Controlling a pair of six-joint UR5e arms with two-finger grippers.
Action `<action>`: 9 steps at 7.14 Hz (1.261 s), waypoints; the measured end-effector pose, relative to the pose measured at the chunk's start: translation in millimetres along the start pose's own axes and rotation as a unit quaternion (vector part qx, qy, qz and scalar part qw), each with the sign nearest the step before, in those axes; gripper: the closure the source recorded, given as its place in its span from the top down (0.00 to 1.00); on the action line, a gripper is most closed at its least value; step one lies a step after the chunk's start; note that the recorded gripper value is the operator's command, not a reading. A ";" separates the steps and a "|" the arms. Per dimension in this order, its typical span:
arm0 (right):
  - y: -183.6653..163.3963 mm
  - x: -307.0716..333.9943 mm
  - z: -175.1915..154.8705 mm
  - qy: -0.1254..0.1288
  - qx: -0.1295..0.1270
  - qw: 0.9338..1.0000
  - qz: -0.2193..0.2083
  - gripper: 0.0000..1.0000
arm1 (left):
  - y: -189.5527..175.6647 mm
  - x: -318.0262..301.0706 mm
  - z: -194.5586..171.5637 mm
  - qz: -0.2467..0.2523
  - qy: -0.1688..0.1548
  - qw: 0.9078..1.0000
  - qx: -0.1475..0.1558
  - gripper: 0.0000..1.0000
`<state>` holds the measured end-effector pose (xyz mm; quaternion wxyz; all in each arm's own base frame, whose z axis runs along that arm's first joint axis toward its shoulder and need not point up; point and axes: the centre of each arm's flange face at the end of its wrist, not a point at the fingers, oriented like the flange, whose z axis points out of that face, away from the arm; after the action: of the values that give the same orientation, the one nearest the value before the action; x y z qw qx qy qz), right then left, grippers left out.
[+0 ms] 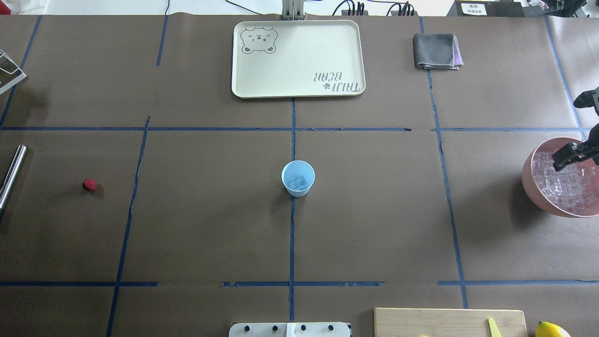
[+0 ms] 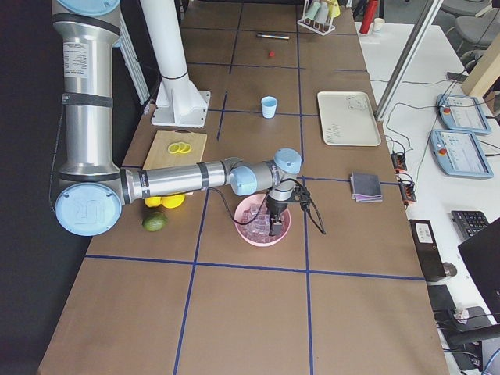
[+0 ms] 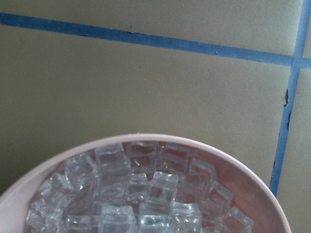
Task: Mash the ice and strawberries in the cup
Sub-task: 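Lower the right gripper into the bowl and grasp a third ice cube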
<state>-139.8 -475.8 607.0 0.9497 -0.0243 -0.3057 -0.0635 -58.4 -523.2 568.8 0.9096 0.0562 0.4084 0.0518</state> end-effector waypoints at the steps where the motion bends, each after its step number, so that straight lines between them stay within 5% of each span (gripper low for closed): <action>1: -0.7 -0.4 1.0 -0.003 0.000 1.000 0.000 0.95 | -0.3 0.2 -0.2 0.000 0.000 1.000 0.000 1.00; 4: -0.5 -8.7 -1.9 -0.032 -0.007 0.999 -0.002 0.90 | -1.3 0.8 -0.8 0.001 0.000 1.000 0.001 1.00; 5: -0.3 -9.5 -1.8 -0.036 -0.009 0.999 -0.003 0.82 | -1.5 1.2 -1.1 0.001 0.000 1.000 0.001 1.00; 6: -0.2 -8.9 -0.8 -0.037 -0.010 0.999 -0.003 0.67 | -1.5 1.3 -1.2 0.001 0.000 1.000 0.001 1.00; 8: -0.2 -7.0 1.4 -0.036 -0.012 0.999 -0.003 0.12 | -1.8 1.6 -1.5 0.002 0.000 1.000 0.001 1.00; 9: -0.8 -5.4 -0.3 -0.037 -0.011 0.999 -0.003 0.03 | -2.2 1.9 -1.8 0.002 0.000 1.000 0.002 1.00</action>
<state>-144.1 -476.0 603.6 0.9372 -0.0359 -0.3402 -0.0684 -58.4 -525.1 565.8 0.9095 0.0585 0.4083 0.0528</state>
